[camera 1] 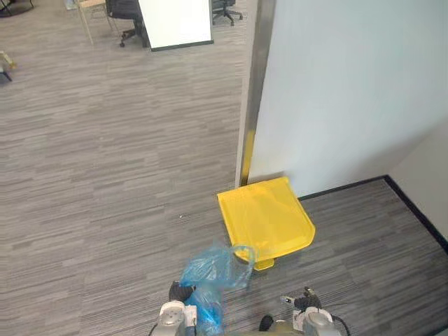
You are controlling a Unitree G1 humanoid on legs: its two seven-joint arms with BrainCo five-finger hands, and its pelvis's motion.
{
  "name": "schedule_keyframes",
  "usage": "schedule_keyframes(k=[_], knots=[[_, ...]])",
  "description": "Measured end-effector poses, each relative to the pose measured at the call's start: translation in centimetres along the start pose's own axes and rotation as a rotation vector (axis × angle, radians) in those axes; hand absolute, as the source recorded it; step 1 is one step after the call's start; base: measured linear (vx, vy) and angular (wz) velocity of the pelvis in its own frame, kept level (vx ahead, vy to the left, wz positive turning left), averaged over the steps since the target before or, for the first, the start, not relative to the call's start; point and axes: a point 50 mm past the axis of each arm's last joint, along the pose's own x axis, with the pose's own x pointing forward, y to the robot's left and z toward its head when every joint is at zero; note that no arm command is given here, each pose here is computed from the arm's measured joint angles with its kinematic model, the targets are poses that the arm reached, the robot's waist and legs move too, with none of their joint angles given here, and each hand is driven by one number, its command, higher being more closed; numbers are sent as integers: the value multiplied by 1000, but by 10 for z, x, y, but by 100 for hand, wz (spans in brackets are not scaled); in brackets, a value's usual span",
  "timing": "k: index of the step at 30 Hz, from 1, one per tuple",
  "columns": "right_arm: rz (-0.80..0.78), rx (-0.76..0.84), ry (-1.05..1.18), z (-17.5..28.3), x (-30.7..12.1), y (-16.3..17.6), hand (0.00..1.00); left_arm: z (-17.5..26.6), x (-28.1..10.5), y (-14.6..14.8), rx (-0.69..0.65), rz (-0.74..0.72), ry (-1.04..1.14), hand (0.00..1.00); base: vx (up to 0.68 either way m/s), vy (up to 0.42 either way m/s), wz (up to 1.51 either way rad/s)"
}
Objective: Gather rubbish on tea table into small bin, then transfer packed bag to large trash can.
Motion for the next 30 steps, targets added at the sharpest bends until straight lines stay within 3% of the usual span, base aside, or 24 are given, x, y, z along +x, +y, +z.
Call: schedule_keyframes(k=[21,30], knots=[[-8,-6,4,-3,-1,1,0,-10,-2,-1,11,-4,36,100,-43,14,-6],[-43,30,-58,12,0,-10,0,7,6,-6,20,-16,2,100,12,14,20]])
